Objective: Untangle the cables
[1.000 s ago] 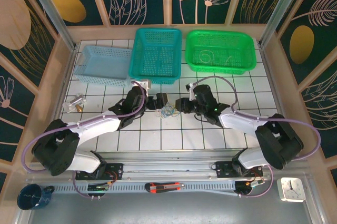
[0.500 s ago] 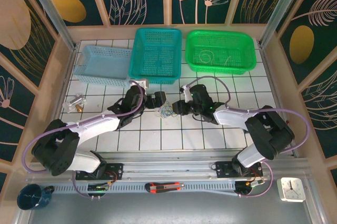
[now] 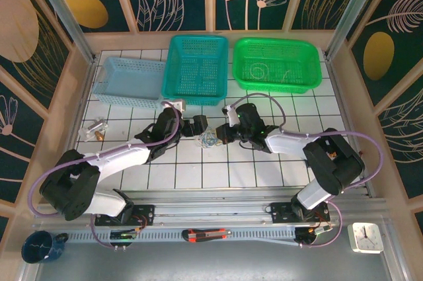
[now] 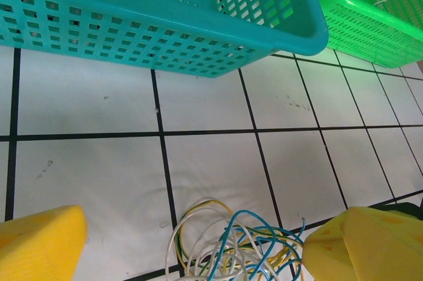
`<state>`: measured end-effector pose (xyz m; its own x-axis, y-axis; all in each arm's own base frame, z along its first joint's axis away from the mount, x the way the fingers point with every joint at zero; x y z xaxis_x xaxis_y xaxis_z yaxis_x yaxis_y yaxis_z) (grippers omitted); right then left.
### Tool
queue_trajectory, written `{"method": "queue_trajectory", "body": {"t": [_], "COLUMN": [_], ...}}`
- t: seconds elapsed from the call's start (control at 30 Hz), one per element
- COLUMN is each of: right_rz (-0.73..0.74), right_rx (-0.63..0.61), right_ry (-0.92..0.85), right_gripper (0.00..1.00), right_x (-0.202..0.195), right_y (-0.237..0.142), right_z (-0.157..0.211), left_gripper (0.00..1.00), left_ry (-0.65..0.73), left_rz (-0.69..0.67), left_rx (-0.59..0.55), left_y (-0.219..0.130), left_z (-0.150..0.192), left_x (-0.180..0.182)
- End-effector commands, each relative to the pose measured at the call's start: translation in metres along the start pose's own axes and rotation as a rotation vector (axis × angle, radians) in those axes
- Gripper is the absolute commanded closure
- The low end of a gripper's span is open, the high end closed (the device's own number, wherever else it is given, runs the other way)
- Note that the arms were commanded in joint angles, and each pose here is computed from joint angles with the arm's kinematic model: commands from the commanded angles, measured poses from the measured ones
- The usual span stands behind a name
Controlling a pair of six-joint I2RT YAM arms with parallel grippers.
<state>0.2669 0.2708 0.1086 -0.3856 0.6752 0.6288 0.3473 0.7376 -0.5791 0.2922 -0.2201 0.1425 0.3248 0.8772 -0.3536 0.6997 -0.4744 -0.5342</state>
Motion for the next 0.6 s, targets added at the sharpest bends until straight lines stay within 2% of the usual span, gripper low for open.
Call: {"method": "queue_trajectory", "body": {"t": [0.0, 0.33, 0.57], "right_rz": [-0.041, -0.093, -0.138], "right_rx": [-0.037, -0.114, -0.156], "right_ry": [-0.029, 0.008, 0.025], "right_gripper": [1.00, 1.00, 1.00], "right_x": [0.015, 0.030, 0.042], "right_y": [-0.012, -0.042, -0.056], "right_z": [-0.013, -0.020, -0.030], "left_gripper": [0.01, 0.01, 0.01], "left_ry": [-0.005, 0.080, 0.075], "left_rz": [-0.003, 0.069, 0.121], "left_rx": [0.022, 0.103, 0.183], "left_y": [0.001, 0.017, 0.034], "left_z": [0.006, 0.021, 0.041], "left_x": [0.004, -0.004, -0.007]}}
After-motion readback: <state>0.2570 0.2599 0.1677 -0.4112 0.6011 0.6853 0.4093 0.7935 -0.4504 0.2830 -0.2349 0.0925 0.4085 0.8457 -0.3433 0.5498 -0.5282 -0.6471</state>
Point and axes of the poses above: each hand's point on the last joint's axis, 136 mm out from that joint toward the fingers, its own y axis out along the fingers, its own x axis along the line the jaws close on, z = x × y, the point moved 4 cm from there along -y, back along the fingers, and after that the axes turned 12 degrees about y, right-handed, at the moved point
